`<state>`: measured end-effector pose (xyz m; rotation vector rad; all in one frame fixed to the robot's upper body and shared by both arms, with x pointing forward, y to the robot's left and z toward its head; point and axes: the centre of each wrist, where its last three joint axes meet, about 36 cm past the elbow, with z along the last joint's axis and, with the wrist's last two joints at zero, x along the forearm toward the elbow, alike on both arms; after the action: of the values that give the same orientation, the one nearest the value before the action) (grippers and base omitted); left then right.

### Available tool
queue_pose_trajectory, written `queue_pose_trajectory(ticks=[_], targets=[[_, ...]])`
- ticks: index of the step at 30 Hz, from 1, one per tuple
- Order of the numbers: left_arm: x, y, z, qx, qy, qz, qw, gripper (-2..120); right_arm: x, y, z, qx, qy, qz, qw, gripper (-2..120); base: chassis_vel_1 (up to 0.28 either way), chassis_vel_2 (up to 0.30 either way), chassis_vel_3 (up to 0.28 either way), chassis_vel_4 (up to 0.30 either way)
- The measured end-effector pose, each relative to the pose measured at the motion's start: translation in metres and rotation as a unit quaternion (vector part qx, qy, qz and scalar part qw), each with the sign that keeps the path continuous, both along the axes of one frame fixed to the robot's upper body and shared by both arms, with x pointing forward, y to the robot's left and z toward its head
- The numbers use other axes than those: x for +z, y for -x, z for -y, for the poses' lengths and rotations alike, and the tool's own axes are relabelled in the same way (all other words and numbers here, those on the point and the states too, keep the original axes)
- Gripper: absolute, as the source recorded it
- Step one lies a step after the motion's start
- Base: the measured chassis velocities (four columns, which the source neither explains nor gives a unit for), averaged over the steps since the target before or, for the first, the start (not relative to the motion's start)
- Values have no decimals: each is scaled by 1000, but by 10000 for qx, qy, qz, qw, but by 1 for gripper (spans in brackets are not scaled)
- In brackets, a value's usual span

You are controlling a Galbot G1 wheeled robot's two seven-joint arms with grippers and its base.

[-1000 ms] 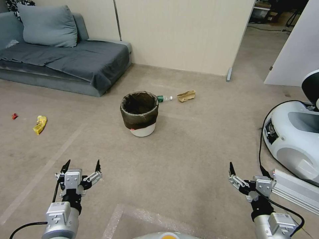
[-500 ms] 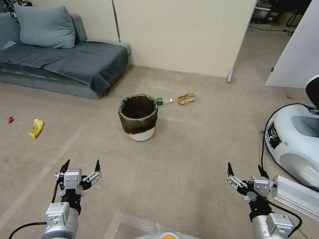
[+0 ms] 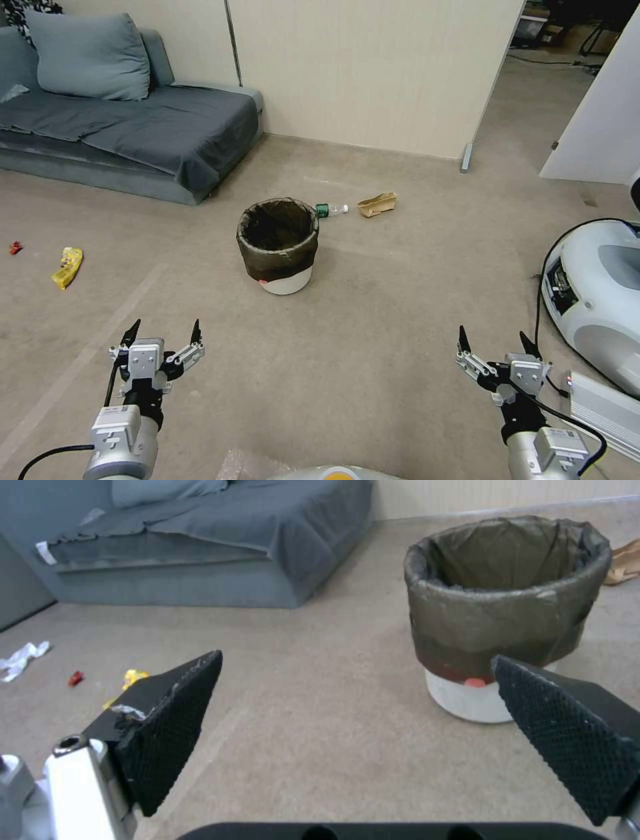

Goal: Pick up the trash bin, then pick up the garbage from the floor and place it into the trash bin.

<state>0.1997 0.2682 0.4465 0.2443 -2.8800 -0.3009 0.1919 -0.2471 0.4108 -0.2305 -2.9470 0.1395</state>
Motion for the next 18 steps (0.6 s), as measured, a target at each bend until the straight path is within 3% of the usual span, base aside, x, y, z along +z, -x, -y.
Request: queue_pose_trajectory(ticks=[18], targets=[[0,0,1,-7,7,-7,10000,100,-1,-1,-1,2,-18,3,10000,100,-95,90,97,-89]])
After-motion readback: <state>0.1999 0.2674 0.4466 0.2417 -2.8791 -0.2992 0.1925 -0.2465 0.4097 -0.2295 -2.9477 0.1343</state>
